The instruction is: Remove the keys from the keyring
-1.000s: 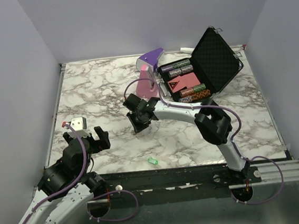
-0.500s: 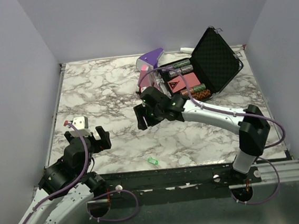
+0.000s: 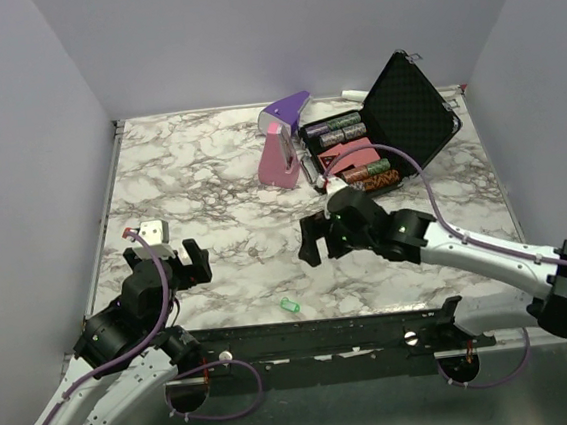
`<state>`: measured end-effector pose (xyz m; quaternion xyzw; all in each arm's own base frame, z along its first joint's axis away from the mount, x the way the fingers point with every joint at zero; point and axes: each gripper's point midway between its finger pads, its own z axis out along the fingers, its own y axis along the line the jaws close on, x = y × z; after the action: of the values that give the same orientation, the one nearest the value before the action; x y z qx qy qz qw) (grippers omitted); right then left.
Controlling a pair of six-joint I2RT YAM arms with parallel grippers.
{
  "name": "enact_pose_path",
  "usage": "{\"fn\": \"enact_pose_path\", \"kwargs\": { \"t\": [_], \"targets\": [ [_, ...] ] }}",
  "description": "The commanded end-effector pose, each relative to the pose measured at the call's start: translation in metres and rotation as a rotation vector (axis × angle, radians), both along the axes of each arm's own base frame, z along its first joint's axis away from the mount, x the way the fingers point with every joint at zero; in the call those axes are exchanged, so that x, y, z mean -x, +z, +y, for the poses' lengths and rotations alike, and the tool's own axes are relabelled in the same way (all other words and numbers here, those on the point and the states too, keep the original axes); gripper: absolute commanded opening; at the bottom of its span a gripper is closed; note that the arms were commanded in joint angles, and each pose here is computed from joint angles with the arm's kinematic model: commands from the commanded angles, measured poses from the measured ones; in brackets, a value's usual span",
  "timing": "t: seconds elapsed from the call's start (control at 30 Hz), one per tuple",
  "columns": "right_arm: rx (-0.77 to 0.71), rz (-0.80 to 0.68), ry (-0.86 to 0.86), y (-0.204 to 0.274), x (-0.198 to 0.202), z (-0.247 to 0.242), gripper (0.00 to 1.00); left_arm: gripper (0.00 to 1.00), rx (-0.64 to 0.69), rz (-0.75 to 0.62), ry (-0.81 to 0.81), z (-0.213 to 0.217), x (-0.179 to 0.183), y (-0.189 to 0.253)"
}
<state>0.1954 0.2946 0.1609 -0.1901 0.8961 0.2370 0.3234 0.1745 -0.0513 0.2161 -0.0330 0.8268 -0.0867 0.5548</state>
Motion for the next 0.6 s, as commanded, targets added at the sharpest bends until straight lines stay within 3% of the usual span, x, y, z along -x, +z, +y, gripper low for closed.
{"fn": "enact_pose_path", "kwargs": {
  "t": [0.0, 0.23, 0.57],
  "targets": [
    [-0.073, -0.06, -0.052, 0.005, 0.004, -0.017, 1.0, 0.99, 0.008, -0.006, -0.023, -0.004, 0.0, 0.003],
    [-0.172, -0.166, -0.151, 0.012, 0.007, -0.051, 1.0, 0.99, 0.023, -0.002, -0.029, -0.006, 0.001, 0.003],
    [0.002, -0.308, -0.445, -0.009, -0.025, -0.111, 1.0, 0.99, 0.026, -0.009, -0.031, -0.006, 0.001, 0.003]
  ]
}}
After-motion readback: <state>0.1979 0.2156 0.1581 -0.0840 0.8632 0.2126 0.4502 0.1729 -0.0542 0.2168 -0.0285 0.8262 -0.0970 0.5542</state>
